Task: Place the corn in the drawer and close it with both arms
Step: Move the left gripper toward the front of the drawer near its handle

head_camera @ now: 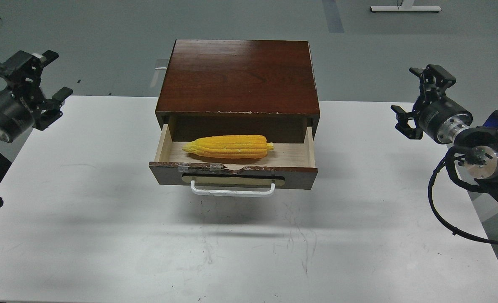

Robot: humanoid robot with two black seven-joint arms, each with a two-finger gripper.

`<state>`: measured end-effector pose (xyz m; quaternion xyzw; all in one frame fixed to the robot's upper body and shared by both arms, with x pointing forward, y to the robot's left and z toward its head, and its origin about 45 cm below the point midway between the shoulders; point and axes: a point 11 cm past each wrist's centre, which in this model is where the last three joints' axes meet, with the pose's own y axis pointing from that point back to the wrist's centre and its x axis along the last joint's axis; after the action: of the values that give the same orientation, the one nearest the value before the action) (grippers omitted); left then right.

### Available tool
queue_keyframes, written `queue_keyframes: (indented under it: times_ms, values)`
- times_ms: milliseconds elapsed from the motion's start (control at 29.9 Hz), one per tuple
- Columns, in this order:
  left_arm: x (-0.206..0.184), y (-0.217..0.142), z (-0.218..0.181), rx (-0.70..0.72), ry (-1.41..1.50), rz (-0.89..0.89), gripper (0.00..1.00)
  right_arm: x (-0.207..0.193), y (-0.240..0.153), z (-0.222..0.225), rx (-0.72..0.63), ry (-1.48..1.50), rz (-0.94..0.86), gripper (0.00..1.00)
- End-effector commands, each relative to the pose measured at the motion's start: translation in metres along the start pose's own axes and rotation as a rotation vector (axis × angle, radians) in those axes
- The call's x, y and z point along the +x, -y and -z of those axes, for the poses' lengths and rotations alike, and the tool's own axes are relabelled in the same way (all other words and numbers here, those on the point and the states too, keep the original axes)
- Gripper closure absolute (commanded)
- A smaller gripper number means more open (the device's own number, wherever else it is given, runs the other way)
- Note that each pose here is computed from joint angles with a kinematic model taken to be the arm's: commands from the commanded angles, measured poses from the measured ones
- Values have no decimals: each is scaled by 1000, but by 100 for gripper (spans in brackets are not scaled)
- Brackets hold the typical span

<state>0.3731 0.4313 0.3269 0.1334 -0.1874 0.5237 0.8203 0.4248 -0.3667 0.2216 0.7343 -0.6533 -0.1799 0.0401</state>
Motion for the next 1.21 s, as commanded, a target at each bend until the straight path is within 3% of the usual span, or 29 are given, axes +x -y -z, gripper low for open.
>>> queue_keyframes:
  times_ms: [0,268,335,368,435,703,1172]
  values:
    - [-12,-10,-41,-38,165,90,2,9,-1,-3,-5,-3,-25,2]
    - [-68,-42,-66,10,89,480,6,21,-5,-16,-27,-3,-56,3]
    - [-76,-44,-65,14,89,520,65,27,-8,-23,-39,-2,-71,3]
    - [-77,-44,-65,17,101,527,82,29,-8,-24,-42,-2,-76,3]
    - [-85,-45,-61,33,190,580,100,38,-10,-28,-50,-6,-99,3]
    - [-128,-43,-76,-48,298,724,100,55,-16,-42,-89,-31,-144,2]
    - [-232,-17,-61,-236,253,923,100,32,3,-16,-36,-53,-96,3]
